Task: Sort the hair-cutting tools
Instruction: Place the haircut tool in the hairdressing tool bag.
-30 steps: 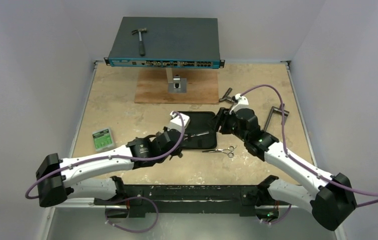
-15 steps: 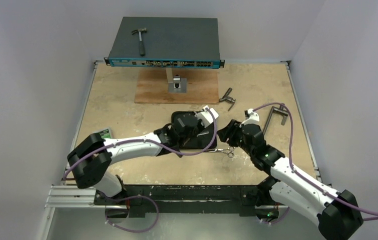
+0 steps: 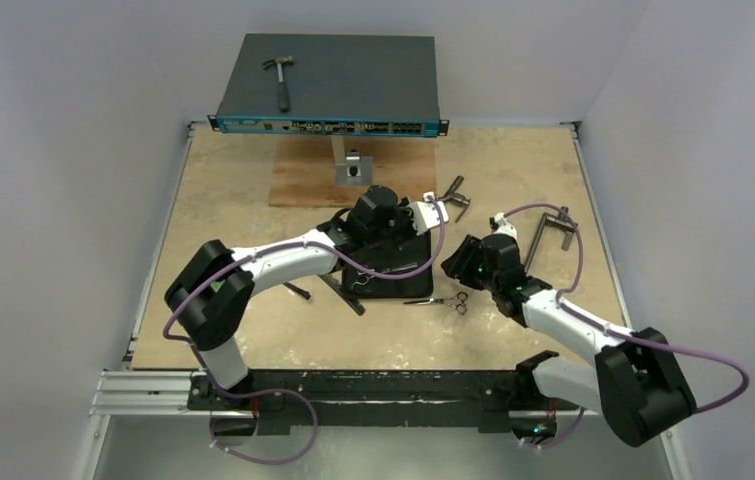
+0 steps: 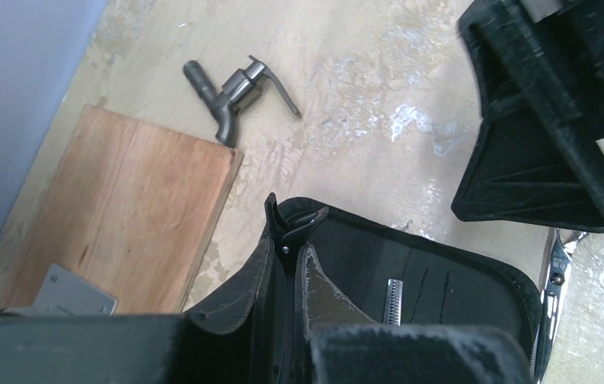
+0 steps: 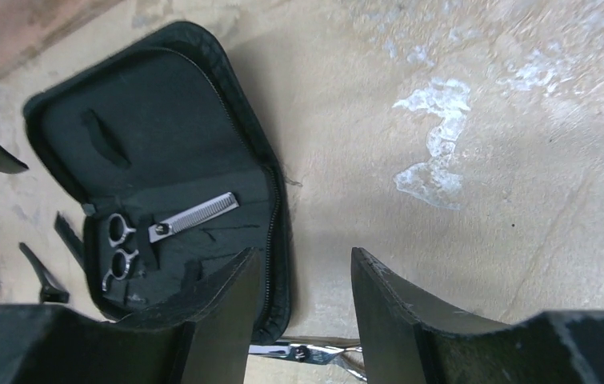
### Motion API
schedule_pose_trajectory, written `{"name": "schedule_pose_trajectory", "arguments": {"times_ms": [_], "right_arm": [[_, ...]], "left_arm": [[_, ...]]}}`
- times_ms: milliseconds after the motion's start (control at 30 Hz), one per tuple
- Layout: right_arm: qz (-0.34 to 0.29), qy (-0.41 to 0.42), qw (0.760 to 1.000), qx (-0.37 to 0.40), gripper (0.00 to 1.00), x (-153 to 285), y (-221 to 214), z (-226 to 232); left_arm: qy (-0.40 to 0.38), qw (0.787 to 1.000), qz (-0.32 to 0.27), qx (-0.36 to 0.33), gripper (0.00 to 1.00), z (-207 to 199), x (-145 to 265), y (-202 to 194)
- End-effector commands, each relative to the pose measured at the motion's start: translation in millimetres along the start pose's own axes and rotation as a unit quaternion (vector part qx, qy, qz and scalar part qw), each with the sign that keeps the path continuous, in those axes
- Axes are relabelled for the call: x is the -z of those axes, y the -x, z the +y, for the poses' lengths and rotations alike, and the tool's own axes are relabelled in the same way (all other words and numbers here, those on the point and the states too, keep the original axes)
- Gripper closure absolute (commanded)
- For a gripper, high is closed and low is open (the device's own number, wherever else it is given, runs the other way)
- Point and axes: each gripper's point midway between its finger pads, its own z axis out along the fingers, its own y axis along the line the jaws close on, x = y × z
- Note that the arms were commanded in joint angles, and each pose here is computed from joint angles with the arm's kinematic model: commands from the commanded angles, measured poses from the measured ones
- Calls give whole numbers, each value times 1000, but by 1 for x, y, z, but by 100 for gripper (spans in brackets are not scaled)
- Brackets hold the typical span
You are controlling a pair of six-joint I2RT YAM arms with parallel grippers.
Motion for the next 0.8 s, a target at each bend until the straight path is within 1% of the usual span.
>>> {"name": "schedule_pose_trajectory", "arguments": {"times_ms": [0,167,367,600,767], "right_arm": [[2,42,999,31,54,-9,8,21],[18,53,998,36,54,-16,-1,23],[23,71,996,56,54,-20,-2,40],[30,58,996,67,56,-31,-8,43],[29,38,996,74,59,-36,-10,40]], "left_arm": [[-39,998,-32,-32,100,-4,-8,16],[-41,998,-36,-42,100,4,-9,8],[-48,998,-35,-36,100,14,-7,-3],[-65,997,-37,-27,100,17,-17,-15],[-72,996,-45,-30,100,14,-23,-17]]}}
